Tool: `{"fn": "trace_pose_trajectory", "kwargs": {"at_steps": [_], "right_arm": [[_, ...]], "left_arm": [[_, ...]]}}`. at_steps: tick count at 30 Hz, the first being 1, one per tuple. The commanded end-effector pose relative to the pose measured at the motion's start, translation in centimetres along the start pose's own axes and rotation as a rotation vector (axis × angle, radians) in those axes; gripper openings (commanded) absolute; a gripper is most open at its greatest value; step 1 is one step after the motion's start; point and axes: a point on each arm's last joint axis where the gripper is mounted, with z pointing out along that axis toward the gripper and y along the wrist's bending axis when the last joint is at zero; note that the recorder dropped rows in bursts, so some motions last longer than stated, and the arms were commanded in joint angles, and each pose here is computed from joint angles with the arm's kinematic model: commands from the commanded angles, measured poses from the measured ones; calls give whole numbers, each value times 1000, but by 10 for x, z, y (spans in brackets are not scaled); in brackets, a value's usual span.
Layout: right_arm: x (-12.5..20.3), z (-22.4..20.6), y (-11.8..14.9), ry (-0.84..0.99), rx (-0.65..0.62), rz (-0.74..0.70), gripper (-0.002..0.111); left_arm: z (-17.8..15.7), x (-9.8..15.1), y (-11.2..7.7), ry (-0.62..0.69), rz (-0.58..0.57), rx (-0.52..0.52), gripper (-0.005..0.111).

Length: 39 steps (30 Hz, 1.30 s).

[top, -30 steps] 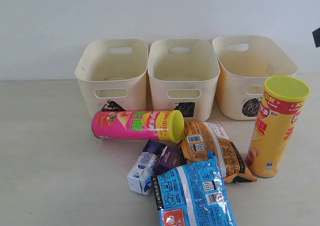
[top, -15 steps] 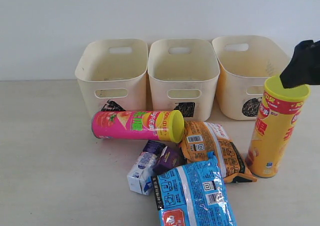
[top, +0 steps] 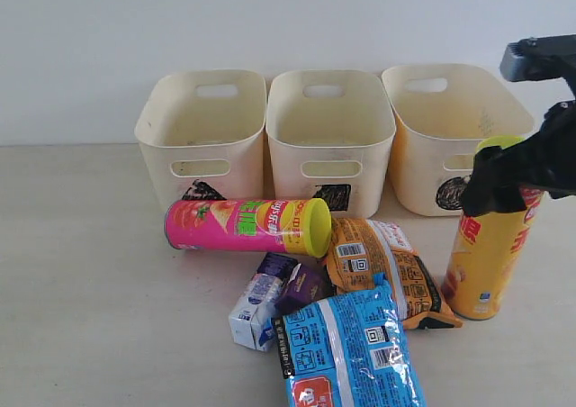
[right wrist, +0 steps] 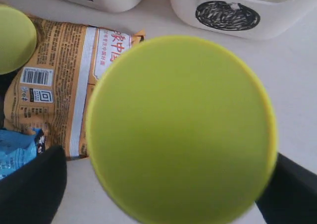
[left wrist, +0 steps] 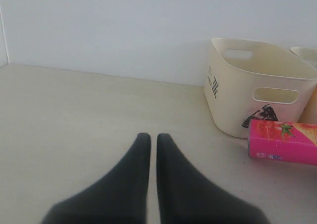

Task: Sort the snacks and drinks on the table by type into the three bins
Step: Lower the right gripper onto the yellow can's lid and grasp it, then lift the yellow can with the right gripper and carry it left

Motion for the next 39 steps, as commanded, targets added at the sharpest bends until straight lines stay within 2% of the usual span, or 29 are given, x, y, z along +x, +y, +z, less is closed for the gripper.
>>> {"fn": "trace_pose_trajectory", "kwargs": {"at_steps": [1,10,13,17,22,30,34,36,39], "right_arm": [[-8,14,4,-63,15,-11,88],[-13,26,1,-100,39,-9,87],[-13,26,1,-94,42,-14,80],[-13,22,1,-88,38,-18,50],[-14,10,3,-112,44,-30,1],[-32,-37,8,-289,55,-35,0],[-50,-66,15,-478,0,67,0],[-58,-73,22,-564,-43,106,0],[-69,-77,42,-674,-81,47,0]], "left_arm": [[-1,-3,0,-21,-12,4,4],[-1,-3,0,-21,-12,4,4],[-1,-3,0,-21,-12,4,4],[-1,-3,0,-21,-12,4,4],[-1,-3,0,-21,-12,4,4],[-1,-3,0,-21,-12,4,4],[-1,-3,0,-21,-12,4,4],[-1,-3,0,-21,-12,4,4],[-1,-3,0,-21,-12,4,4]]}}
